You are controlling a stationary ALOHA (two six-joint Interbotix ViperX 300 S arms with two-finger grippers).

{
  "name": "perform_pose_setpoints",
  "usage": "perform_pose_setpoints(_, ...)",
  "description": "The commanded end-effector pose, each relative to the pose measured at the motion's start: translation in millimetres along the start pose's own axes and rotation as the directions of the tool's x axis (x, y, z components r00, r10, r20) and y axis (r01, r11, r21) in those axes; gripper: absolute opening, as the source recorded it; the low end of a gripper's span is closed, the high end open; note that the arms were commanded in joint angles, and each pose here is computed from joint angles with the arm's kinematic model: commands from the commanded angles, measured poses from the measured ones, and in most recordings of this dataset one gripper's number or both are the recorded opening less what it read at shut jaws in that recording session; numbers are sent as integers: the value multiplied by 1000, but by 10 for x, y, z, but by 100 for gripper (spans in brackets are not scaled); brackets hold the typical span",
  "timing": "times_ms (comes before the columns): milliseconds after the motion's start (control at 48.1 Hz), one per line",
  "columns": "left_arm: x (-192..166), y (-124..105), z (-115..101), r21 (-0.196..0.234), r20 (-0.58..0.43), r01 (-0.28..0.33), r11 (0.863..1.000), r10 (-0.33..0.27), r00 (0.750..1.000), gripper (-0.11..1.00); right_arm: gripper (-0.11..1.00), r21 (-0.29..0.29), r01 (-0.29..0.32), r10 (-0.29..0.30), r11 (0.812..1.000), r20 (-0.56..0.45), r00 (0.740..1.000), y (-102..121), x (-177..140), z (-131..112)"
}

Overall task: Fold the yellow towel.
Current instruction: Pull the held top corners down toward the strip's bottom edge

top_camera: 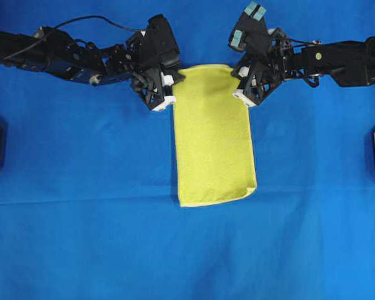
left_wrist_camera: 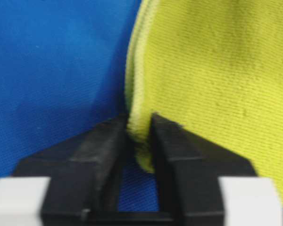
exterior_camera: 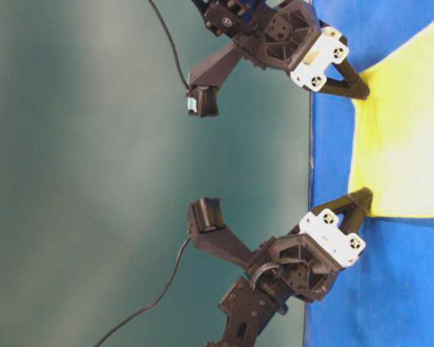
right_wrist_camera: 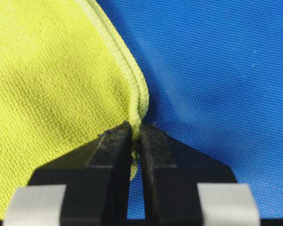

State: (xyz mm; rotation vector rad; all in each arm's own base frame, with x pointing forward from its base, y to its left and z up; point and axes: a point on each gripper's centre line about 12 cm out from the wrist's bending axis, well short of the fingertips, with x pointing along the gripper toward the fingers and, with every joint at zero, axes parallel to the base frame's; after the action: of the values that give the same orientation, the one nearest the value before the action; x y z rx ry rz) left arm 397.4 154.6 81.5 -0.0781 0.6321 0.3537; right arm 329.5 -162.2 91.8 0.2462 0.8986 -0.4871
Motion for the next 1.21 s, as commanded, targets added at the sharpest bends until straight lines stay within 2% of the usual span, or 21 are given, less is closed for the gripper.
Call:
perform_pose_setpoints(0,-17,9,97,3,26,-1,1000,1,1000,14,5,3,1,-1,1000,18,1000,-14,-38,49)
perform_pose_setpoints(83,-17,9,97,5,26,-1,1000,1,1000,8,5,5,-1,0,1000,19,1000,-8,-42,53)
perform_pose_setpoints(249,-21,31,142,7,37,-6,1000,6,999,8,5,14,6,-7,1000,19,1000,-21,-47,68)
perform_pose_setpoints(416,-59,104,291,44,70,-22,999,19,997,8,5,25,38,-39,999,24,999,-77,-138,124)
perform_pose_setpoints(541,-75,225,403,81,90,-50,995,43,995,8,5,46,75,-76,996,32,997,-199,-225,177)
perform_pose_setpoints(707,-69,419,497,83,102,-87,993,78,992,8,5,77,102,-106,992,61,992,-352,-327,258)
perform_pose_setpoints(852,-81,535,545,87,109,-110,990,101,989,8,5,89,108,-114,990,75,991,-396,-374,290)
perform_pose_setpoints(998,-157,484,654,95,137,-106,990,92,986,8,5,92,106,-114,990,90,989,-396,-430,313)
perform_pose_setpoints(1185,-378,301,793,128,157,-77,989,57,986,8,5,90,113,-126,989,147,981,-337,-733,421)
